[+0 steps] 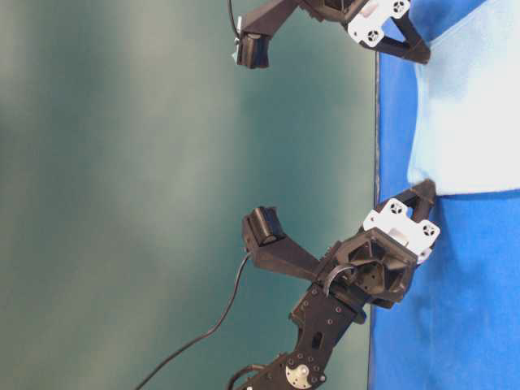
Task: Fold the light blue towel.
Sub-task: 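Move both grippers to the top corners of the towel strip, then grasp top corners and fold them down toward the bottom edge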
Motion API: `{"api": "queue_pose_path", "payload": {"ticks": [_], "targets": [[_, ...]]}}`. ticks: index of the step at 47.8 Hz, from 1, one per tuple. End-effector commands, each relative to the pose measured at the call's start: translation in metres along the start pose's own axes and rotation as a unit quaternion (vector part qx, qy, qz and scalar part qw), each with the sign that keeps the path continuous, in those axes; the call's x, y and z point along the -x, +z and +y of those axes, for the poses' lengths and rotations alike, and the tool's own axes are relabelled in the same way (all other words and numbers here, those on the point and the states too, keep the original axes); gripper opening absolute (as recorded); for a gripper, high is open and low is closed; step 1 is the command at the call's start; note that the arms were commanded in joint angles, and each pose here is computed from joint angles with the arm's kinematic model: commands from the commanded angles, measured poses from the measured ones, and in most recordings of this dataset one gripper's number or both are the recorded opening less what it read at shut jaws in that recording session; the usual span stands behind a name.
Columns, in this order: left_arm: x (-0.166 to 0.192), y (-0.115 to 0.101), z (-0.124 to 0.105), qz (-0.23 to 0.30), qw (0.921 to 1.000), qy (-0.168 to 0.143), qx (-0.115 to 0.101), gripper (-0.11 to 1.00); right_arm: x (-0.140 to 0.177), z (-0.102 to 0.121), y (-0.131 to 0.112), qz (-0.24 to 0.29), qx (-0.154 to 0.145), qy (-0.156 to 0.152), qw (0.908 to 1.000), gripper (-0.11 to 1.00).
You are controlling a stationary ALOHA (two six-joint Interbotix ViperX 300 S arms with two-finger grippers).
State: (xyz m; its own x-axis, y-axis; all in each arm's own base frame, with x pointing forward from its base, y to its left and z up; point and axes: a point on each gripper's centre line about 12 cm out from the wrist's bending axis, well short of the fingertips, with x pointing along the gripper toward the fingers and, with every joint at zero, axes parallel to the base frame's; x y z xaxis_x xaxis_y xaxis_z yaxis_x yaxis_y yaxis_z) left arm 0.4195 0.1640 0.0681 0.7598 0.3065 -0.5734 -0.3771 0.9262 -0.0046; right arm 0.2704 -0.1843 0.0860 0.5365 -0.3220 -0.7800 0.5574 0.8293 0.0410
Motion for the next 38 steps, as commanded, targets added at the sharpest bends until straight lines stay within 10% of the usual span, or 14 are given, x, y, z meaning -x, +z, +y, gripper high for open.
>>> {"api": "queue_pose_path", "payload": {"ticks": [1, 14, 38], "targets": [[0.009, 0.021, -0.002, -0.028, 0.9996, -0.002, -0.004, 0.03, 0.01, 0.0, 0.011, -0.02, -0.001, -0.002, 0.9998, 0.05], [0.034, 0.054, -0.001, -0.071, 0.9975, -0.001, -0.008, 0.03, 0.042, 0.0, 0.027, -0.057, 0.002, -0.016, 0.9982, 0.05], [0.046, 0.05, -0.015, -0.069, 0.9972, -0.015, -0.023, 0.03, 0.053, 0.019, 0.026, -0.069, 0.012, 0.004, 0.9976, 0.05]]}}
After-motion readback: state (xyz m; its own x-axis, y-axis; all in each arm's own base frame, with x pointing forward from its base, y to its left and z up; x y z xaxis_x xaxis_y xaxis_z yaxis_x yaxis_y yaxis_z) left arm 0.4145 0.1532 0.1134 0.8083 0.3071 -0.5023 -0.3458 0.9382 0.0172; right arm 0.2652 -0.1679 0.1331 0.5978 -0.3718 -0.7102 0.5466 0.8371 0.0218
